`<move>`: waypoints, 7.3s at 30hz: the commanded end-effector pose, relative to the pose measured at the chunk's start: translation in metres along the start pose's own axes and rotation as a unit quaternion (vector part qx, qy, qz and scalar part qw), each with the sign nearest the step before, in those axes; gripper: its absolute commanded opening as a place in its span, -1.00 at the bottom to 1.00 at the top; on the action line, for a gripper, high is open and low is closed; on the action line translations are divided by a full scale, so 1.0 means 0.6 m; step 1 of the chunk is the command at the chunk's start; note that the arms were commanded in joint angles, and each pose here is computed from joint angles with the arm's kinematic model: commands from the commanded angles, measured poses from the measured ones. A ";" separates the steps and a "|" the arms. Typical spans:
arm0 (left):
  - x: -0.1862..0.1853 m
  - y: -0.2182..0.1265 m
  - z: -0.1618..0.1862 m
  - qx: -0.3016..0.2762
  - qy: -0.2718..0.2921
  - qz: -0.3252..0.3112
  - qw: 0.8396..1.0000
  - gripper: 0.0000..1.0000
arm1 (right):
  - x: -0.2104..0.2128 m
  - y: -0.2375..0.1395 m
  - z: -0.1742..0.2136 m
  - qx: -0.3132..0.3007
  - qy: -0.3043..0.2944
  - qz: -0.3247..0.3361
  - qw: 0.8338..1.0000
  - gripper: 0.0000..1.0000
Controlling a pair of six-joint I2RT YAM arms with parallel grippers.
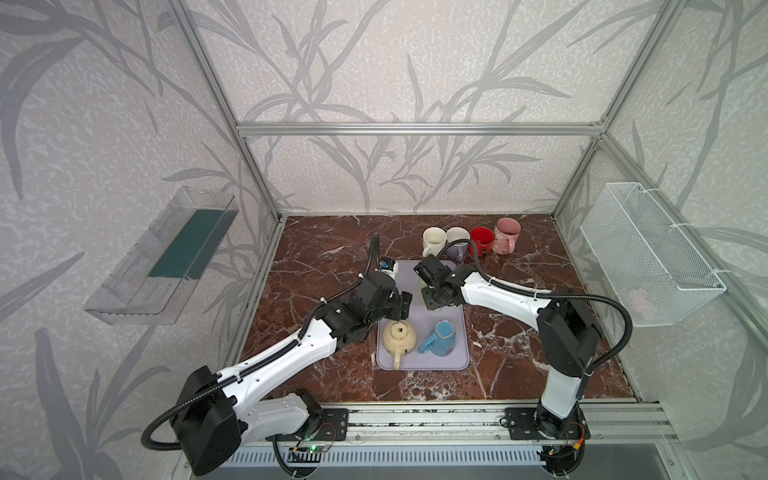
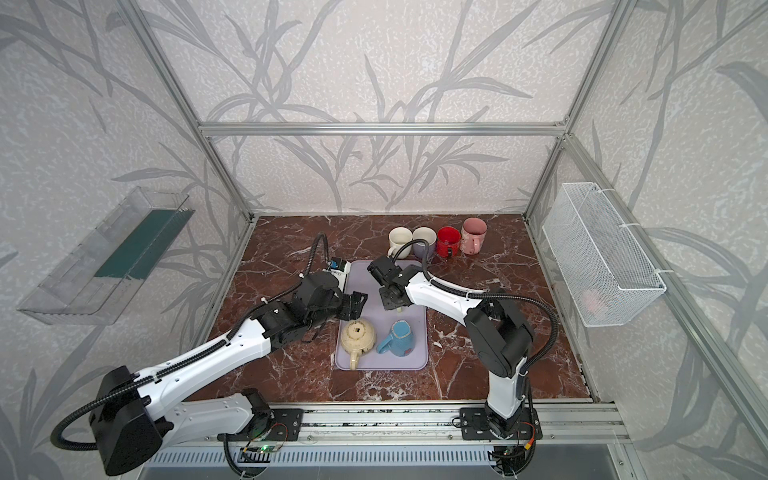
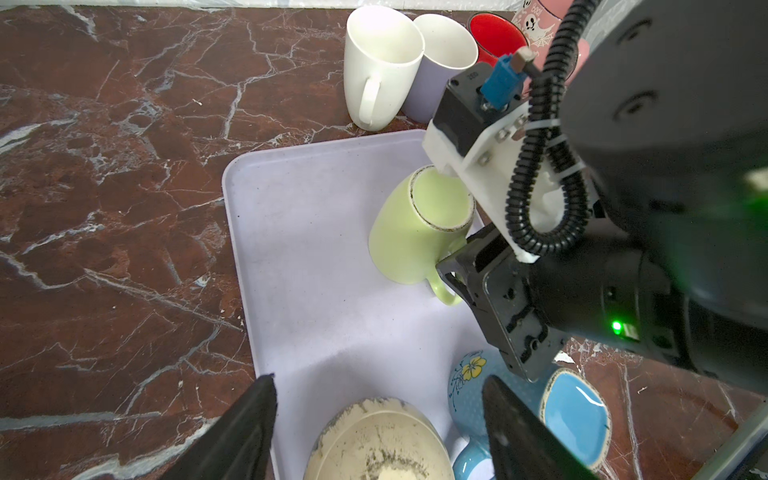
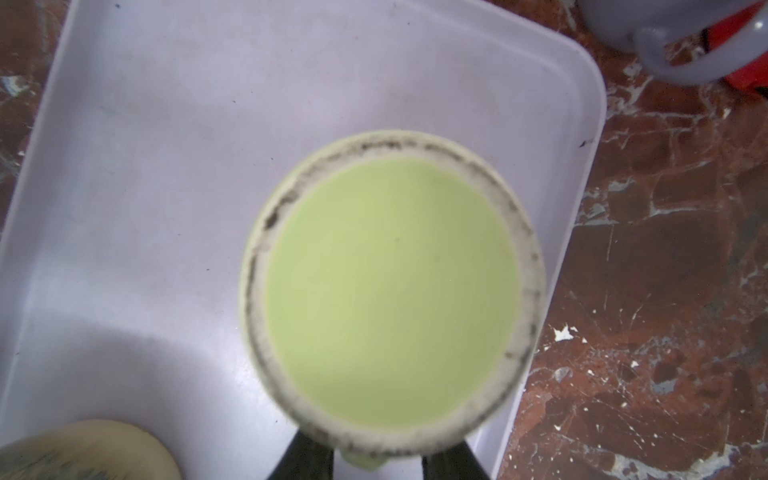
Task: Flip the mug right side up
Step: 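Close the right gripper on the green mug's base, then lift the green mug with the right gripper and tilt it toward the left gripper, then grasp the green mug's rim with the left gripper beside the right gripper, then carry the green mug with the left gripper while the right gripper releases and withdraws, then lower the upright green mug beside the white mug and open the left gripper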
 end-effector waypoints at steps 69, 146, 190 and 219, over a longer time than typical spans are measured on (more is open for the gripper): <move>-0.001 -0.009 0.014 -0.106 -0.108 0.194 0.969 0.82 | -0.095 -0.215 -0.002 -0.268 0.081 -0.372 0.885 -1.00; -0.066 0.027 -0.074 -0.192 -0.155 0.461 0.853 -1.00 | -0.071 -0.241 -0.020 -0.298 0.038 -0.616 0.729 -0.66; 0.106 0.058 -0.120 -0.021 -0.100 -0.026 0.994 -1.00 | -0.150 -0.136 0.085 -0.207 0.148 -0.302 0.919 0.13; 0.127 0.277 -0.230 0.054 0.012 -0.080 0.995 -1.00 | -0.139 -0.125 0.085 -0.202 0.159 -0.324 0.911 0.14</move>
Point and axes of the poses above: each gripper's point midway between its finger pads, its own y axis out along the fingers, its own x axis along the line the jaws close on, z = x × y, the point moved 7 cm from there along -y, back along the fingers, and after that the axes turned 1 degree about y, right-handed, at the moved point
